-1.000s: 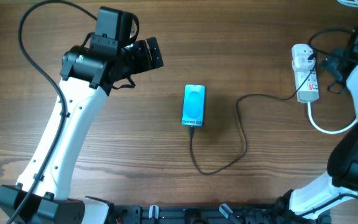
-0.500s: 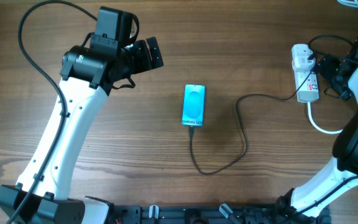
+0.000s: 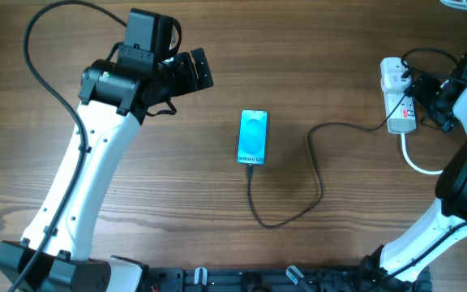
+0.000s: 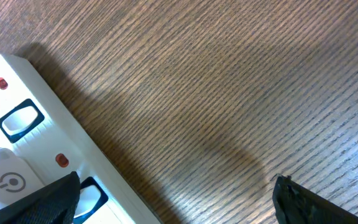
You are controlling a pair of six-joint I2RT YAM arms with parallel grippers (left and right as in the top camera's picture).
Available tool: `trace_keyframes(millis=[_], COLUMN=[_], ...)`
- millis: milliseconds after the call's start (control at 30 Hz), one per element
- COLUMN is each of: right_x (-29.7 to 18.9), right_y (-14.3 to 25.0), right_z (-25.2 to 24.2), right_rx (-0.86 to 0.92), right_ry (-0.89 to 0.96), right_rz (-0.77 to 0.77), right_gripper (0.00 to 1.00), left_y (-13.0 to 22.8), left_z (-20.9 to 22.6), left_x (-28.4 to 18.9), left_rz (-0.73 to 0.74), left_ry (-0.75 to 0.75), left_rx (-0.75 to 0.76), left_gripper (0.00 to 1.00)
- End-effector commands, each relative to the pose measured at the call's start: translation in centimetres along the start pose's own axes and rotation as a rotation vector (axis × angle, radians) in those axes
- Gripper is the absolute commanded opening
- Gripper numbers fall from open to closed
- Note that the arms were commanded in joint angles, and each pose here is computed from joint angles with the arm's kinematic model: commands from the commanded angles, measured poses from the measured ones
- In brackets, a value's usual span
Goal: Plug charger to phone and switch on socket
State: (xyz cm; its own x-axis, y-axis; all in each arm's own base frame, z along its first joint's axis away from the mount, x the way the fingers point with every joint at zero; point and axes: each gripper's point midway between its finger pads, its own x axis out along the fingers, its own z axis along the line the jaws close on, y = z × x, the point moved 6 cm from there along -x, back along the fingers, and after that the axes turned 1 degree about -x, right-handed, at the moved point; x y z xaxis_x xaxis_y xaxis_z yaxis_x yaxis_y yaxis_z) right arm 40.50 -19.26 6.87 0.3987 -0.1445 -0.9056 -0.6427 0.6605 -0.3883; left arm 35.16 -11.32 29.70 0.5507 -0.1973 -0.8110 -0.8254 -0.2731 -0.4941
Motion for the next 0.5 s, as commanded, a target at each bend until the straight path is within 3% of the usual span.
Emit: trace_keyframes(millis=[0,467], right_x=[1.21,1.21], right_y=[1.41,1.71], right_z=[0.84,0.92], right_rx=[-0.049,-0.047], right_ry=[-0.065,-0.075], right_rz=[0.074,0.091], right_gripper=[1.00,1.00], left_y=[-0.16,-0.15], left_z=[0.38,0.37], left_x=[0.12,0.12], left_rz=[-0.007,-0.007], left_ry=[-0.020,-0.020], left_rx=[-0.010,-0.010], left_gripper=[1.00,1.00])
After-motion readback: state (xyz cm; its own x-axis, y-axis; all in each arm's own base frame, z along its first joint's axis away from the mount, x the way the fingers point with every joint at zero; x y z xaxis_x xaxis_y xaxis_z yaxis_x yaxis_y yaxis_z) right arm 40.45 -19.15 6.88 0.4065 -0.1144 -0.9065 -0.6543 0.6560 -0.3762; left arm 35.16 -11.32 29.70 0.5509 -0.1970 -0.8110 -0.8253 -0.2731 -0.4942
